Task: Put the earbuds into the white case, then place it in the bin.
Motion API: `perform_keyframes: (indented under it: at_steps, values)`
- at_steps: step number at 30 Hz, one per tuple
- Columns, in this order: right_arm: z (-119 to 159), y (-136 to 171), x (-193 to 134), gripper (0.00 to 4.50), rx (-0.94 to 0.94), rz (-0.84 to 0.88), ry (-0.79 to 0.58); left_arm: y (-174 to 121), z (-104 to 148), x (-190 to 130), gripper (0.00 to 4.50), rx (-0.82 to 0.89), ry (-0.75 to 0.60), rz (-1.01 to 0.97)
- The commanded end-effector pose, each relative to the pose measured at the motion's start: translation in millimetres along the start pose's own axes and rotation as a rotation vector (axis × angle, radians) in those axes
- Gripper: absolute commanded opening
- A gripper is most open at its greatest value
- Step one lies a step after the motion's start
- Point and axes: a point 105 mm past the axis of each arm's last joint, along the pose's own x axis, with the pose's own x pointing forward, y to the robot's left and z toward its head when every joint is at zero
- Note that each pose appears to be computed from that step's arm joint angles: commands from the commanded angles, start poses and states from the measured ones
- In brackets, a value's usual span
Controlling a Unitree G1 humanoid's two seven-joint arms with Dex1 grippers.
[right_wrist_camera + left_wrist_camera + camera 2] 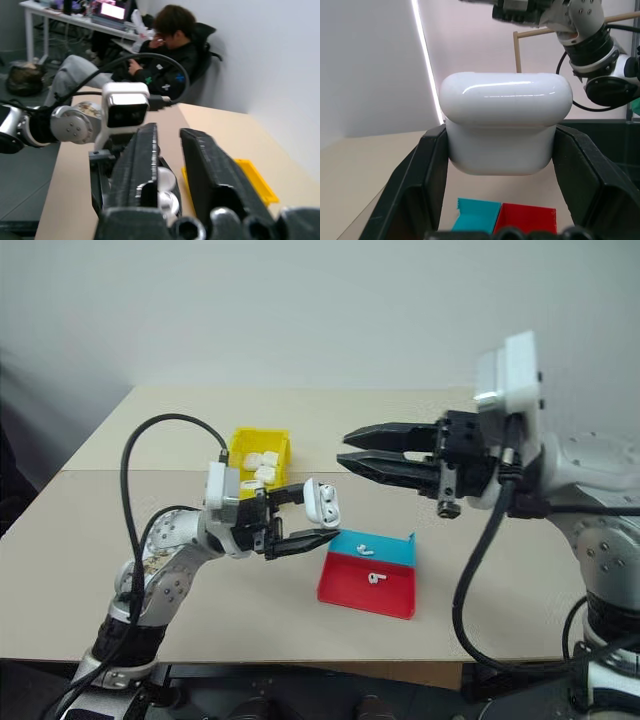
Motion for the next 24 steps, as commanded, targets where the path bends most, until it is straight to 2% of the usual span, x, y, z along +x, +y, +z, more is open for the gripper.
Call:
perform_keyframes:
  at_steps: [1, 8, 11, 24]
  values:
    - [-1, -6, 11, 0.03, -0.033, 0.031, 0.046, 4, 12, 7, 2.79, 0.063, -0.033, -0.018]
    - [-11, -7, 37, 0.03, -0.108, 0.137, 0.131, 8, 13, 12, 2.79, 0.092, -0.028, -0.026]
    - [-21, -7, 46, 0.03, -0.151, 0.16, 0.208, 7, 14, 12, 2.79, 0.091, -0.031, -0.021]
    - [-41, -8, 36, 0.03, -0.23, 0.196, 0.363, 2, 18, 2, 2.79, 0.092, -0.039, -0.008]
